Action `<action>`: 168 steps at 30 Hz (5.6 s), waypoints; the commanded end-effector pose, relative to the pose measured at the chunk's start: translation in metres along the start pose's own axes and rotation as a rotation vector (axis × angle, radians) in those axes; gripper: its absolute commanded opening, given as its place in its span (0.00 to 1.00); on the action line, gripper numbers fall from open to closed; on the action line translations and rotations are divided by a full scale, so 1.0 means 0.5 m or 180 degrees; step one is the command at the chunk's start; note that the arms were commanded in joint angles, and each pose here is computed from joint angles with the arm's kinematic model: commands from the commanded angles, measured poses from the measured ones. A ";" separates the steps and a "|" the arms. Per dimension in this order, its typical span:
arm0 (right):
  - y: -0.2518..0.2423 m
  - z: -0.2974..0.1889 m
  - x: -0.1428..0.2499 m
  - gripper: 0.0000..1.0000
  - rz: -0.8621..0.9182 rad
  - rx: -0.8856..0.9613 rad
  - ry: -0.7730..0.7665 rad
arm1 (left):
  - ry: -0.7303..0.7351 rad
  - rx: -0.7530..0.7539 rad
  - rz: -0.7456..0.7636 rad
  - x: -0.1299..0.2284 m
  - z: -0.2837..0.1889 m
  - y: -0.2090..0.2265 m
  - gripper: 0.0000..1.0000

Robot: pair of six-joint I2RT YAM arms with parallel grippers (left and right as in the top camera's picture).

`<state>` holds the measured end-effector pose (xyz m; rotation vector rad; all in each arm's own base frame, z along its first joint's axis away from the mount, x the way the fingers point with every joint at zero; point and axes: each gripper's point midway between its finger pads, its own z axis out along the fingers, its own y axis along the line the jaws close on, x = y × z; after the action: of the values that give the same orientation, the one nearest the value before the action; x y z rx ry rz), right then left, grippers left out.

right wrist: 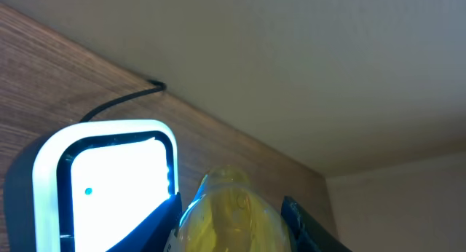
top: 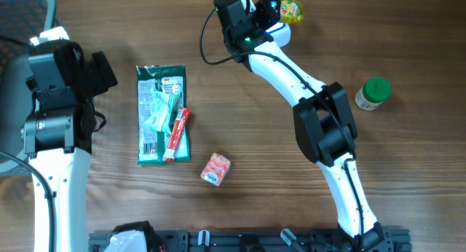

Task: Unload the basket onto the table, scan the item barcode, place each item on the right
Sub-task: 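Hold the Vim bottle under the white scanner with the right gripper, then lower the Vim bottle beside the green-lidded jar and release it, then move the right gripper left toward the red-white snack pack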

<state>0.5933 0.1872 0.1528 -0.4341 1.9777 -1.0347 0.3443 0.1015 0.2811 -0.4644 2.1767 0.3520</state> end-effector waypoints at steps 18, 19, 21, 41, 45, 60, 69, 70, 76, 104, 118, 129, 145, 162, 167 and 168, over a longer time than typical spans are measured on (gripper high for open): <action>0.005 -0.018 -0.040 0.04 0.0212 -0.0059 -0.0200 | -0.0014 0.0003 -0.0010 -0.004 0.000 0.002 1.00; 0.005 -0.018 -0.040 0.04 0.0211 -0.0059 -0.0199 | -0.0014 0.0003 -0.0010 -0.004 0.000 0.002 1.00; 0.005 -0.018 -0.040 0.04 0.0209 -0.0058 -0.0198 | -0.0014 0.0003 -0.0010 -0.004 0.000 0.002 1.00; -0.188 -0.115 -0.047 0.04 0.0702 -0.0091 -0.0054 | -0.0014 0.0003 -0.0010 -0.004 0.000 0.002 1.00; -0.204 -0.172 0.005 0.04 0.1064 -0.0950 0.0239 | -0.0014 0.0003 -0.0010 -0.004 0.000 0.002 1.00; -0.210 -0.178 0.429 0.11 0.1150 -0.1971 0.2789 | -0.0014 0.0003 -0.0010 -0.004 0.000 0.002 1.00; -0.189 -0.136 0.488 0.04 0.1327 -0.1932 0.2937 | -0.0014 0.0003 -0.0010 -0.004 0.000 0.002 1.00; -0.189 -0.146 0.478 0.04 0.1414 -0.2014 0.2914 | -0.0014 0.0003 -0.0010 -0.004 0.000 0.002 1.00; -0.277 -0.206 0.424 0.04 0.1869 -0.2050 0.2509 | -0.0014 0.0003 -0.0010 -0.004 0.000 0.002 1.00; -0.176 -0.152 0.557 0.05 0.2105 -0.1555 0.1426 | -0.0014 0.0003 -0.0010 -0.004 0.000 0.002 1.00; -0.151 -0.137 0.568 0.13 0.2053 -0.1566 0.1506 | -0.0014 0.0003 -0.0011 -0.004 0.000 0.002 1.00; -0.202 -0.138 0.517 0.58 0.2011 -0.1547 0.1404 | -0.0014 0.0003 -0.0010 -0.004 0.000 0.002 1.00; -0.337 -0.306 0.293 0.49 0.2121 -0.2828 0.0670 | -0.0014 0.0003 -0.0010 -0.004 0.000 0.002 1.00; -0.254 -0.456 0.222 0.10 0.2348 -0.3791 0.1029 | -0.0014 0.0003 -0.0010 -0.004 0.000 0.002 1.00; -0.140 -0.510 0.208 0.24 0.1983 -0.4057 0.1299 | -0.0014 0.0003 -0.0010 -0.004 0.000 0.002 1.00; -0.114 -0.517 0.210 0.24 0.1907 -0.4092 0.1382 | -0.0014 0.0003 -0.0010 -0.004 0.000 0.002 1.00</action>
<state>0.3226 0.1950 0.2409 -0.2110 2.6468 0.6429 0.3443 0.1015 0.2812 -0.4644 2.1764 0.3519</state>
